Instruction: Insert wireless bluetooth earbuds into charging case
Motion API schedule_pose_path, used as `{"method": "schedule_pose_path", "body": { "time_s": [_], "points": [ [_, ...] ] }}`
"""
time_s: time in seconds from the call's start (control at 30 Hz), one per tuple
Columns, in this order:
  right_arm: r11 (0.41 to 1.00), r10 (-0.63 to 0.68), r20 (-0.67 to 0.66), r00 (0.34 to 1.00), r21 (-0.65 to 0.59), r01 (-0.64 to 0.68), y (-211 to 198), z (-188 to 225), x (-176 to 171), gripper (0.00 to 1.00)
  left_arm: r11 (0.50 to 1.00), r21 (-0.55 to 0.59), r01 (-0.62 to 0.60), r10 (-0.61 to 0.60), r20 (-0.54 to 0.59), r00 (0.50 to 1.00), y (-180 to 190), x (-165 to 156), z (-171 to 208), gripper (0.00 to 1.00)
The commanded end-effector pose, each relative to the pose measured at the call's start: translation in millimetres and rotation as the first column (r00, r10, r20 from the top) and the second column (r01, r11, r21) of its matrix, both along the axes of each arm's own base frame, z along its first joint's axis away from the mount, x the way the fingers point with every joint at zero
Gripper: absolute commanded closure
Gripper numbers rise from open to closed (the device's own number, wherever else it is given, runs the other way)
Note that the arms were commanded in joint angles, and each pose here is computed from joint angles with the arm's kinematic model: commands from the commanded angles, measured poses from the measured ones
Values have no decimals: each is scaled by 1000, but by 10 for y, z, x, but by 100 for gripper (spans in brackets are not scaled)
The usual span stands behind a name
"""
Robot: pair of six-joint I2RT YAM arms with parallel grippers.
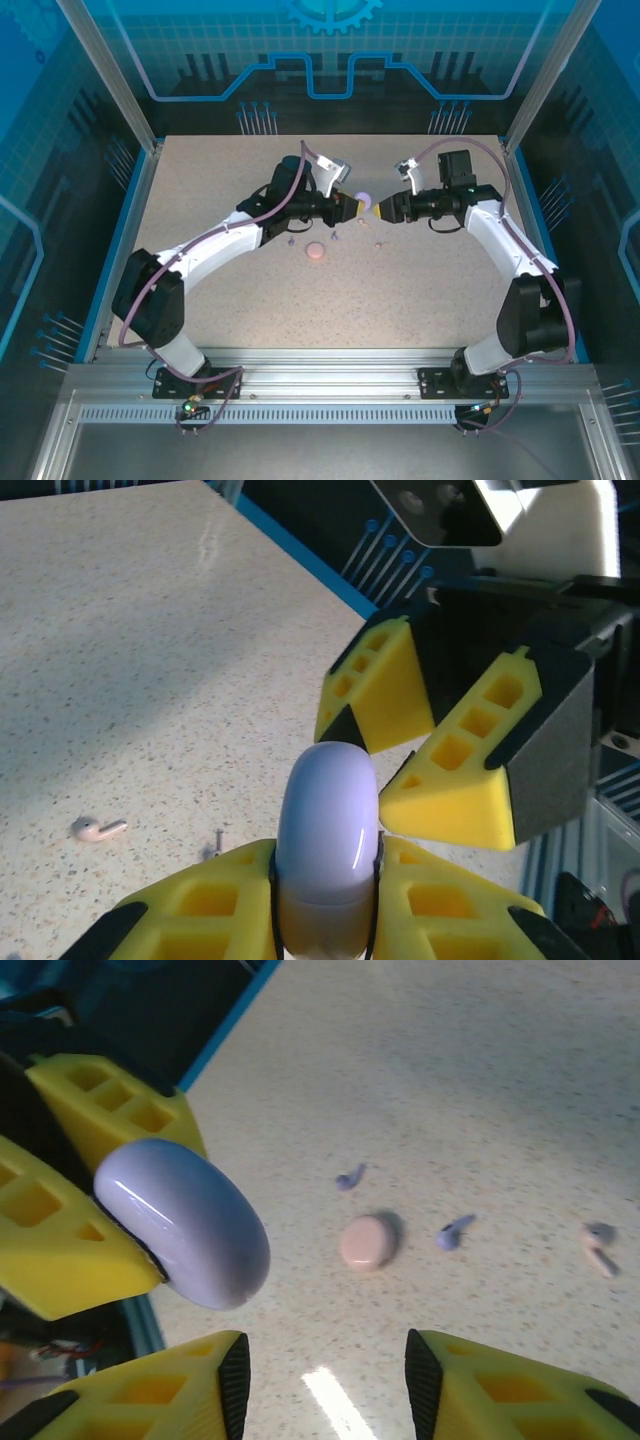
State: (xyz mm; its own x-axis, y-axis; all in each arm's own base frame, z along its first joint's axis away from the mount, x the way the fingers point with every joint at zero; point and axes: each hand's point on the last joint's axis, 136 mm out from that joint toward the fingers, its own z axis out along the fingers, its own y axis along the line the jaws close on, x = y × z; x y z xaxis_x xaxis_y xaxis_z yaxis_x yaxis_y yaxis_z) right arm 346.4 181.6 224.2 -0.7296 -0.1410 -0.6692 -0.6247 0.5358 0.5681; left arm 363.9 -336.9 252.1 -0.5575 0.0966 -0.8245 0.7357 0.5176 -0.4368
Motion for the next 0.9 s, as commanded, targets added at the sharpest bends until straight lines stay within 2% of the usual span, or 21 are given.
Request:
{"method": "schedule_pose_path", "body": {
  "time_s": [0.0,0.23,0.53,0.87],
  "points": [
    [986,117,91,989,107,-127,80,384,-233,55,992,-34,123,-120,78,990,71,-189,246,92],
    [953,211,145,967,192,-237,160,652,-389,62,972,-92,216,-210,70,975,114,-293,373,92],
    [937,248,177,953,208,-282,232,820,-421,62,933,-158,323,-315,75,946,58,-462,545,93],
    [911,323,172,931,211,-355,373,857,-536,62,920,-177,351,-342,77,936,53,-521,650,93]
  ]
}}
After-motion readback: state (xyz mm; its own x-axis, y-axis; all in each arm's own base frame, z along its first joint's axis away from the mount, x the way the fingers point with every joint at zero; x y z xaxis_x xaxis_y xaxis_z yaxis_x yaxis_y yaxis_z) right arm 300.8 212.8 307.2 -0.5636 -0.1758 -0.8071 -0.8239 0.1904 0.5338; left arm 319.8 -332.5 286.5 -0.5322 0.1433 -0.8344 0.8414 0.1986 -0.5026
